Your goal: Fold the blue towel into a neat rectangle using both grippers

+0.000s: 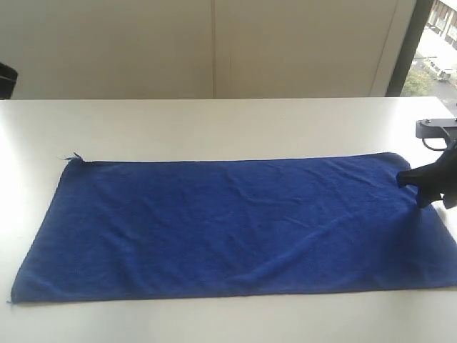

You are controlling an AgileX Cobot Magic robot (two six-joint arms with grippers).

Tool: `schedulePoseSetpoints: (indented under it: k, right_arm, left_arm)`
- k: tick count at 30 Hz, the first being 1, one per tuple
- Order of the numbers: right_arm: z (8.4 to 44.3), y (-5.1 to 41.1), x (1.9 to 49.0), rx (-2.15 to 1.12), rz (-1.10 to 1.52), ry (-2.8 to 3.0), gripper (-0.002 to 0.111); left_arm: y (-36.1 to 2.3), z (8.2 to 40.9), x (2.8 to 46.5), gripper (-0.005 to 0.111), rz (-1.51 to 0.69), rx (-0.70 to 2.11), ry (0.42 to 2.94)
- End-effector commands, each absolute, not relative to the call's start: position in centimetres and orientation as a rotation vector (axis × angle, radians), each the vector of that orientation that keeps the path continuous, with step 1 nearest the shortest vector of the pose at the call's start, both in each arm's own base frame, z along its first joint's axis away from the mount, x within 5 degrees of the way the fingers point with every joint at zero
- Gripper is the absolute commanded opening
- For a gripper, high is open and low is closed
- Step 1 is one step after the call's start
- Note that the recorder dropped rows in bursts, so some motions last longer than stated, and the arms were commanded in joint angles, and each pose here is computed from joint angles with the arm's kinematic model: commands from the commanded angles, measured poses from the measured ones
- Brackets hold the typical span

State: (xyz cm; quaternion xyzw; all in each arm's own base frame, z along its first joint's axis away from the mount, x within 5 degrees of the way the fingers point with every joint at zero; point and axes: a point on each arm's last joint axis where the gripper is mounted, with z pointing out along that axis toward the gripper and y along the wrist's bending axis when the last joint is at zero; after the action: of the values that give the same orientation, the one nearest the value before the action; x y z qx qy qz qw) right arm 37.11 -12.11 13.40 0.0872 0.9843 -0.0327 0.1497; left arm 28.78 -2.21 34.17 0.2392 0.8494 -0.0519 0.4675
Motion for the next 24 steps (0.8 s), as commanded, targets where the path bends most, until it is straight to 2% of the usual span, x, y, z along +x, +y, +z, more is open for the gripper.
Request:
schedulePoseSetpoints:
  k: [1,10,21,24]
  right_arm:
    - [13.3,-12.4,37.4,0.239,-0.101,2.808,0.041]
    - [11.6,-11.8,37.5,0.243,0.006,2.853,0.041]
    - [10.6,-12.1,37.0,0.213,-0.052,2.926,0.002]
    - [10.6,-13.1,36.4,0.218,-0.204,2.974,0.0]
  left_arm:
    - [-0.8,34.1,26.6,0.0,-0.089,0.475,2.075]
    - [-0.6,34.2,26.0,0.0,-0.087,0.471,2.074]
    - [-0.6,33.9,25.9,0.0,-0.087,0.475,2.083]
    - [-0.6,33.9,25.9,0.0,-0.087,0.475,2.083]
